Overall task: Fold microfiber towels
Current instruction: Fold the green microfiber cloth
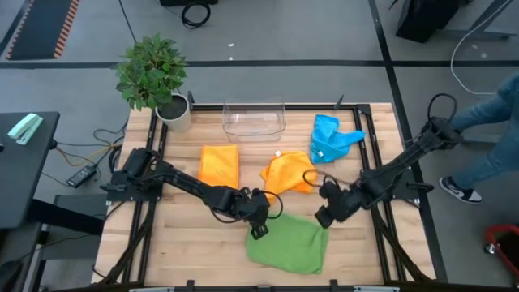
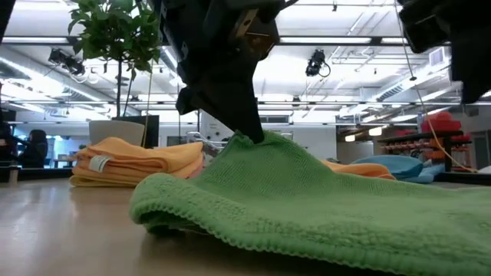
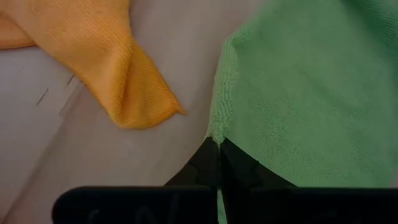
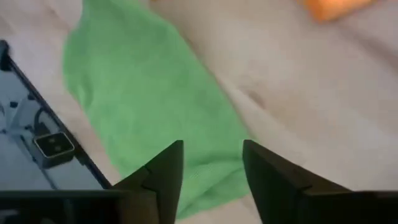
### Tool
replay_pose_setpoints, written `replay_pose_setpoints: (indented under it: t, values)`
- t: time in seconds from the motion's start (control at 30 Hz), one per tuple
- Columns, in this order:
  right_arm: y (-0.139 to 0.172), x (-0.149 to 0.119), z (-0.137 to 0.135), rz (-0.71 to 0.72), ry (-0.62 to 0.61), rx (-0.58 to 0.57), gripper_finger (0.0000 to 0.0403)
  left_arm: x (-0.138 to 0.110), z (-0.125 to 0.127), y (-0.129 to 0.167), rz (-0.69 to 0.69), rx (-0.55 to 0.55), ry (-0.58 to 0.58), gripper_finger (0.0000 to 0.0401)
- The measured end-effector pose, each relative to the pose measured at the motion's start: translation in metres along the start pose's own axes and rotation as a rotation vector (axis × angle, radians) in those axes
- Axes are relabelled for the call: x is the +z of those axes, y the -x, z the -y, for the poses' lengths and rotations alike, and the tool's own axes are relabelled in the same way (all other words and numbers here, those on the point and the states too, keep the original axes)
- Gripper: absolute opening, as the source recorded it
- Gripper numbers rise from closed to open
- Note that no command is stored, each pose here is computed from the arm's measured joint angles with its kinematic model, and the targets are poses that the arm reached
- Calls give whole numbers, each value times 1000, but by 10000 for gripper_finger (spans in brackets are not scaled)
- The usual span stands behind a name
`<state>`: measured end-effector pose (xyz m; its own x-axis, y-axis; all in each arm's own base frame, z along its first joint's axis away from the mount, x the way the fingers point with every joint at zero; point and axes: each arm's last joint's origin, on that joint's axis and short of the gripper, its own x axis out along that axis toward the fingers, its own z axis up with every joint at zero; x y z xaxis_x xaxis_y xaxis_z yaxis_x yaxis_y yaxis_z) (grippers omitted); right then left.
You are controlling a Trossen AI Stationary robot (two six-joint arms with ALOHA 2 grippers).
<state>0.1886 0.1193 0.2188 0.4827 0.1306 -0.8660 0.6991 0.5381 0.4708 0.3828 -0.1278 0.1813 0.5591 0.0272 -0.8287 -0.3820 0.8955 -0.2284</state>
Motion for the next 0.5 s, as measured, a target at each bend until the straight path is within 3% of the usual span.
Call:
replay_pose_setpoints:
  t: [0.07, 0.23, 0.33, 0.5]
  values:
    - [-9, -9, -4, -22, 3, -2, 143, 0, 0, 0, 0, -1, -6, 9]
    - [-37, -22, -7, -98, 99, -65, 16, 0, 0, 0, 1, 0, -24, 7]
    - [-54, -24, -3, -150, 131, -138, 8, 1, -1, 0, 1, 1, -22, 11]
    - [-71, -16, -1, -209, 186, -167, 3, 1, -1, 0, -4, -5, -22, 7]
